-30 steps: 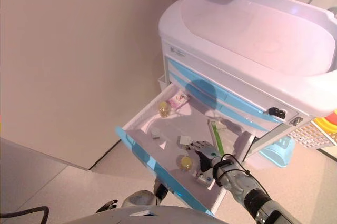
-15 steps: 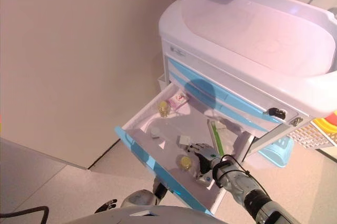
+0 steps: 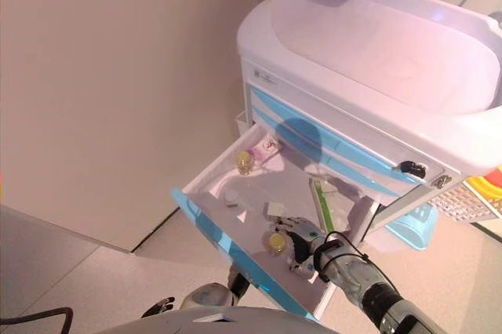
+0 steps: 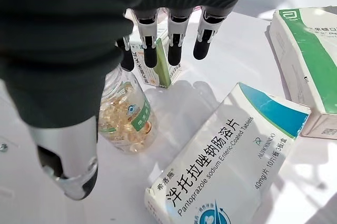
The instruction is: Open the drawer and pick up the medicine
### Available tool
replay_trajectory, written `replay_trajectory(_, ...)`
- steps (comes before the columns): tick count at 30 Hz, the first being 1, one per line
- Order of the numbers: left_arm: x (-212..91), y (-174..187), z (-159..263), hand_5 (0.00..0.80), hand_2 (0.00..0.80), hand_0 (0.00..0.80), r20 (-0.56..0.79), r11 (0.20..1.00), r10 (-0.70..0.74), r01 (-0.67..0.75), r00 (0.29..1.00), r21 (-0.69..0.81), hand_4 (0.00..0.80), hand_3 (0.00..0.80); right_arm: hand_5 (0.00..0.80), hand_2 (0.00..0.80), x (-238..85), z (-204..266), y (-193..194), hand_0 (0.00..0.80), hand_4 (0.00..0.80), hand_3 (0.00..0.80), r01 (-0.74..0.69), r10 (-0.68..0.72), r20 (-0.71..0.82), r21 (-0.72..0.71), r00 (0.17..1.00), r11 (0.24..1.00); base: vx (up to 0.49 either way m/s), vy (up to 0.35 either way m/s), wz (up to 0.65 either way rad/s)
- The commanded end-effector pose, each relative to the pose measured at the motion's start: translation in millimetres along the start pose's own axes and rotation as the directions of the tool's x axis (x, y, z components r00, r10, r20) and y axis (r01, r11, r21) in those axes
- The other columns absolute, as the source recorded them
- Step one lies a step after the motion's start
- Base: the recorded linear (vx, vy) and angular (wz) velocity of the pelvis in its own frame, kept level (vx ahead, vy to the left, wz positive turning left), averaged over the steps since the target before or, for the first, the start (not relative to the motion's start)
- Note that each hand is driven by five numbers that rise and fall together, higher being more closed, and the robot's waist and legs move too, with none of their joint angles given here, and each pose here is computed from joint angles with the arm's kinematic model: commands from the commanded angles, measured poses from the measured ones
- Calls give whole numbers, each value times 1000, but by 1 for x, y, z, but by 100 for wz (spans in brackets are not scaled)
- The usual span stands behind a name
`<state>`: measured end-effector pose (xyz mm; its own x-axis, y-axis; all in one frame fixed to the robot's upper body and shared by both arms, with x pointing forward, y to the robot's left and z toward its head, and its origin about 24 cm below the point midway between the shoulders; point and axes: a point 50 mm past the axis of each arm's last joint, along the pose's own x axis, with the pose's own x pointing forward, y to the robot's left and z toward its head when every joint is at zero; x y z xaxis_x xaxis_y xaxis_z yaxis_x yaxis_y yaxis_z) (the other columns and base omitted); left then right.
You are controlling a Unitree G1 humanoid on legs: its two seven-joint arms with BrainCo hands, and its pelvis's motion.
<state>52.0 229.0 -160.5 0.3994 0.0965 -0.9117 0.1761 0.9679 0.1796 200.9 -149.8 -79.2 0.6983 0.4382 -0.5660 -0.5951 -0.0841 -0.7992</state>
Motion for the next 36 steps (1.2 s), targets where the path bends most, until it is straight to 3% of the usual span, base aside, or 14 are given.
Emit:
replay_trajectory(1, 7, -9, 16, 0, 0, 0, 31, 1000, -17, 17, 999, 17, 0, 0, 0, 0, 6, 17, -19, 0, 0, 0, 77, -73, 97, -38, 993, 996, 0, 0, 0)
replay_trajectory(36, 4, -16, 11, 0, 0, 0, 35, 999, -30, 29, 999, 43, 0, 0, 0, 0, 17, 22, -26, 0, 0, 0, 94, -89, 100, -53, 991, 994, 0, 0, 1)
